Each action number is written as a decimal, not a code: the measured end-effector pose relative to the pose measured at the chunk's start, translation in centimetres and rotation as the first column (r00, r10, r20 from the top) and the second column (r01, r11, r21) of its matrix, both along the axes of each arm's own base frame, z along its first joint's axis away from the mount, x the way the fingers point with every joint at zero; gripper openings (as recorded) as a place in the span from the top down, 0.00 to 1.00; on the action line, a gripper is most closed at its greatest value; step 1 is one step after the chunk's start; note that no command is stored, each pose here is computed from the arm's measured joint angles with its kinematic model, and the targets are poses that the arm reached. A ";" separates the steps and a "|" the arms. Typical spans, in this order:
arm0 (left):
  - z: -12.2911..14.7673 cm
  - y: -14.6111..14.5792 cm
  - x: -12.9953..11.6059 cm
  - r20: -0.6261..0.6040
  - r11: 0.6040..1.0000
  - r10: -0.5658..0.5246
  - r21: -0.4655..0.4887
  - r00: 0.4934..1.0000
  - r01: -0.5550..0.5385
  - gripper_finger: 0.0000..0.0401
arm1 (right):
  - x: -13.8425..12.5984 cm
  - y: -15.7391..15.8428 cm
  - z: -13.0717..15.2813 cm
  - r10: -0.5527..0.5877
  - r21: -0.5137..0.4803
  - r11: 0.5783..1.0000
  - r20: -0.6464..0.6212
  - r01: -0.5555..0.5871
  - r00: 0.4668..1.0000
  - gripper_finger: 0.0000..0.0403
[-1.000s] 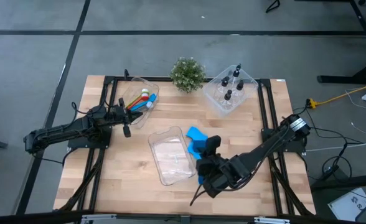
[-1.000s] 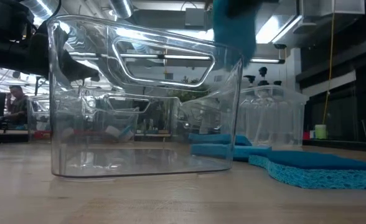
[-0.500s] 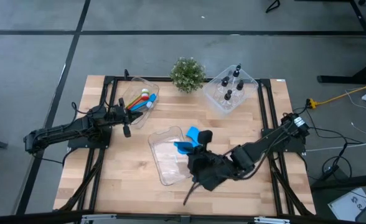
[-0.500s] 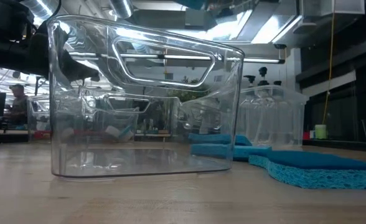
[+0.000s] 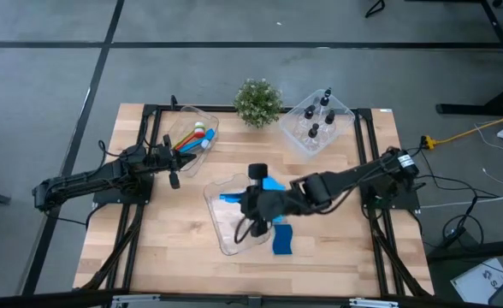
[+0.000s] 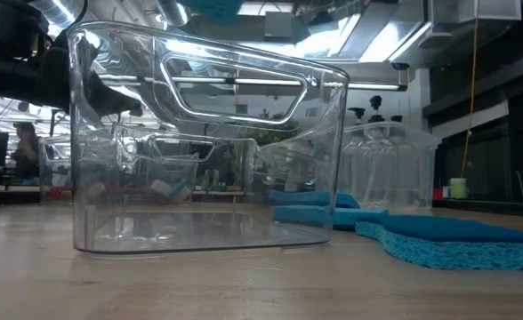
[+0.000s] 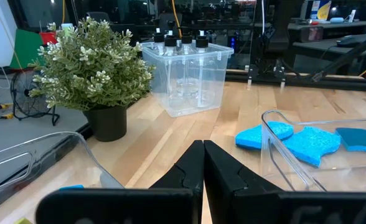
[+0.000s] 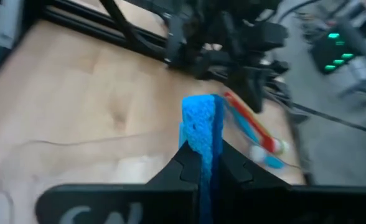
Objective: Pick & Place Kitchen Sink Supplies
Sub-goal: Put the sponge into the bottom transparent bin
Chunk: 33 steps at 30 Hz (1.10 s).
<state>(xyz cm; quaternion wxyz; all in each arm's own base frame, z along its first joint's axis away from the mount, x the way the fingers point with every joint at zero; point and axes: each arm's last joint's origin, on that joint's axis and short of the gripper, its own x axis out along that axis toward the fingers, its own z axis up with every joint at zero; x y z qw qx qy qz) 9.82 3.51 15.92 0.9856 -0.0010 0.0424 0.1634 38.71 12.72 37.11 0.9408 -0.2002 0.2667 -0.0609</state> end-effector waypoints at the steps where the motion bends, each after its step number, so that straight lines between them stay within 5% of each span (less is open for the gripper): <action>1: 0.0 0.0 0.0 0.000 1.000 0.000 0.000 1.000 0.000 1.00 | 0.2 -0.4 0.0 0.013 0.021 1.000 0.001 -0.013 1.000 0.97; 11: 0.0 0.0 0.0 0.000 1.000 0.000 0.000 1.000 0.000 1.00 | 1.2 -3.0 -0.1 0.177 0.183 0.968 -0.023 -0.169 0.984 0.97; 17: 0.0 0.0 0.0 0.000 1.000 0.000 0.000 1.000 0.000 1.00 | 1.4 -3.7 -0.1 0.168 0.279 0.947 -0.018 -0.156 0.986 0.97; 33: 0.0 0.0 0.0 0.001 1.000 0.000 0.000 1.000 0.000 1.00 | 2.6 -4.7 -1.7 0.203 0.226 0.956 -0.038 -0.190 0.978 0.97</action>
